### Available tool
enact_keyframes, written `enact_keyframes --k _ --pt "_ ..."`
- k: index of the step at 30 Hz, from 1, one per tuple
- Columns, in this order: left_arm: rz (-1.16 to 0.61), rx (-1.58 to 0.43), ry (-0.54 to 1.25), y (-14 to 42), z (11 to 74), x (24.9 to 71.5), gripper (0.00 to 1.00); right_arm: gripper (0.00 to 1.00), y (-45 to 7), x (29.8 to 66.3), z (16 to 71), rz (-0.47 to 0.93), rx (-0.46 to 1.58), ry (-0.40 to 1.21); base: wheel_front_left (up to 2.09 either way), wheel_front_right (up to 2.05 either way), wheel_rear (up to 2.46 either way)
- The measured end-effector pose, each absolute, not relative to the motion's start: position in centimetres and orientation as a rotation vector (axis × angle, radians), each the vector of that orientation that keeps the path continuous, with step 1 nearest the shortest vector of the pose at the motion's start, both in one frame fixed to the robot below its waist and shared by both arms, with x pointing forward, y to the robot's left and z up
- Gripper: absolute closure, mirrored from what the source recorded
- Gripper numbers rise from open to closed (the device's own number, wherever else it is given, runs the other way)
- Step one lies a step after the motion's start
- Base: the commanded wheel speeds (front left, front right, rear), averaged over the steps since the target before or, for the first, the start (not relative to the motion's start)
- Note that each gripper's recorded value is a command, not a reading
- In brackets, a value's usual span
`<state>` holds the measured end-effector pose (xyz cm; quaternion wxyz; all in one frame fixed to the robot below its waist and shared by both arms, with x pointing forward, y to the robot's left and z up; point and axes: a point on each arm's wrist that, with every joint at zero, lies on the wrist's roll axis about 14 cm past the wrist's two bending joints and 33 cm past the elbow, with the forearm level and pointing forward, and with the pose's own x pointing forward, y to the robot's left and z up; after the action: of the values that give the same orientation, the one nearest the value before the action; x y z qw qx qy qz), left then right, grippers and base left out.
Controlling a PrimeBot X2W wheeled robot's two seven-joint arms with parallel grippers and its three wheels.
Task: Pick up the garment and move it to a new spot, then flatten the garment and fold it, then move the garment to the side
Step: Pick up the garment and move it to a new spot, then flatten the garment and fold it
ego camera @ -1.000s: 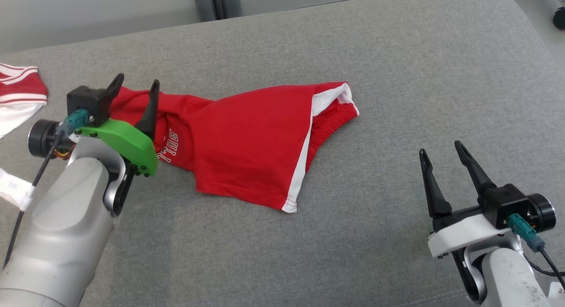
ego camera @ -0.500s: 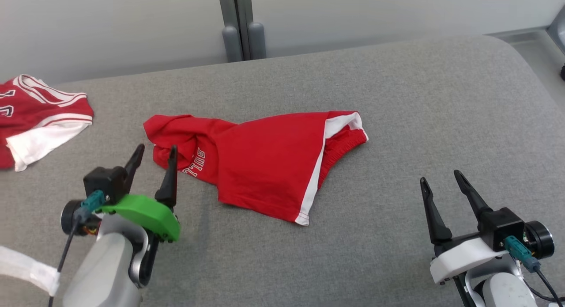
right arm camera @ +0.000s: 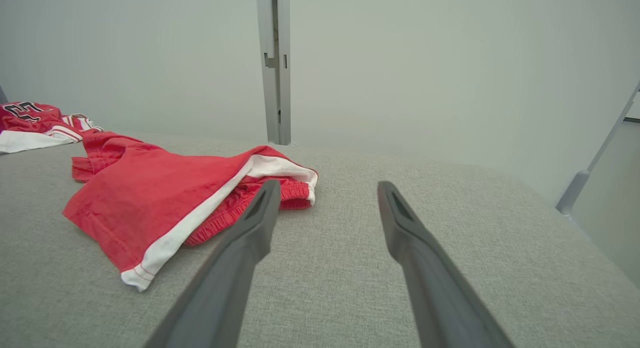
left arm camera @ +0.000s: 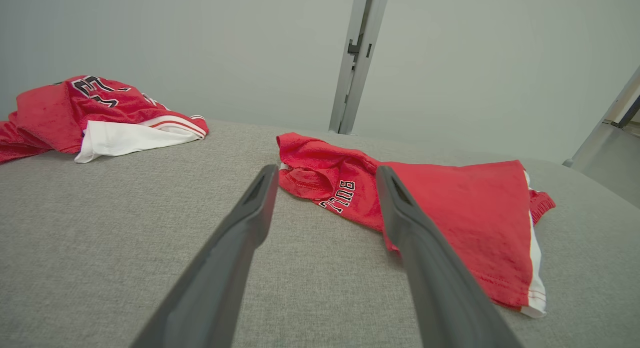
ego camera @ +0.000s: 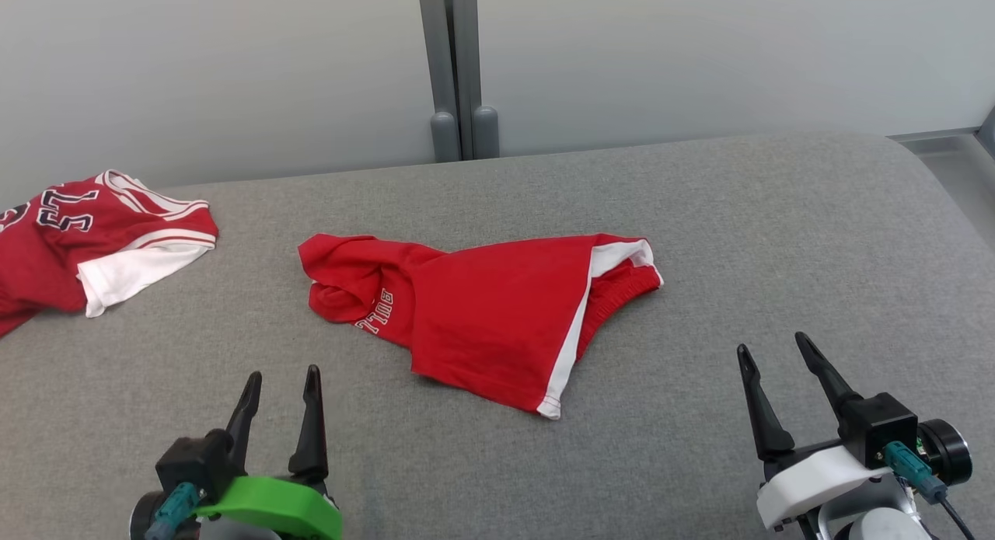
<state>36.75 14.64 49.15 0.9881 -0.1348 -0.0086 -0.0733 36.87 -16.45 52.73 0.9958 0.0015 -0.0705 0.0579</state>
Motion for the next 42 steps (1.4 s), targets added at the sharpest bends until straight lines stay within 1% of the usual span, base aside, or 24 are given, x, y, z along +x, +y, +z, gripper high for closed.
enact_keyframes --k 4,11,42 --pt "-0.115 -0.288 -0.016 15.1 48.8 35.5 0.00 0.00 -16.6 36.5 52.5 0.109 0.013 -0.134 0.00 0.00 0.00" --pt "-0.112 -0.289 0.010 14.8 47.8 34.3 0.00 0.00 -16.8 36.0 51.6 0.104 0.024 -0.108 0.00 0.00 0.00" --pt "-0.123 -0.318 0.053 14.0 46.6 34.3 0.00 0.00 -16.8 36.4 50.9 0.103 0.032 -0.088 0.00 0.00 0.00"
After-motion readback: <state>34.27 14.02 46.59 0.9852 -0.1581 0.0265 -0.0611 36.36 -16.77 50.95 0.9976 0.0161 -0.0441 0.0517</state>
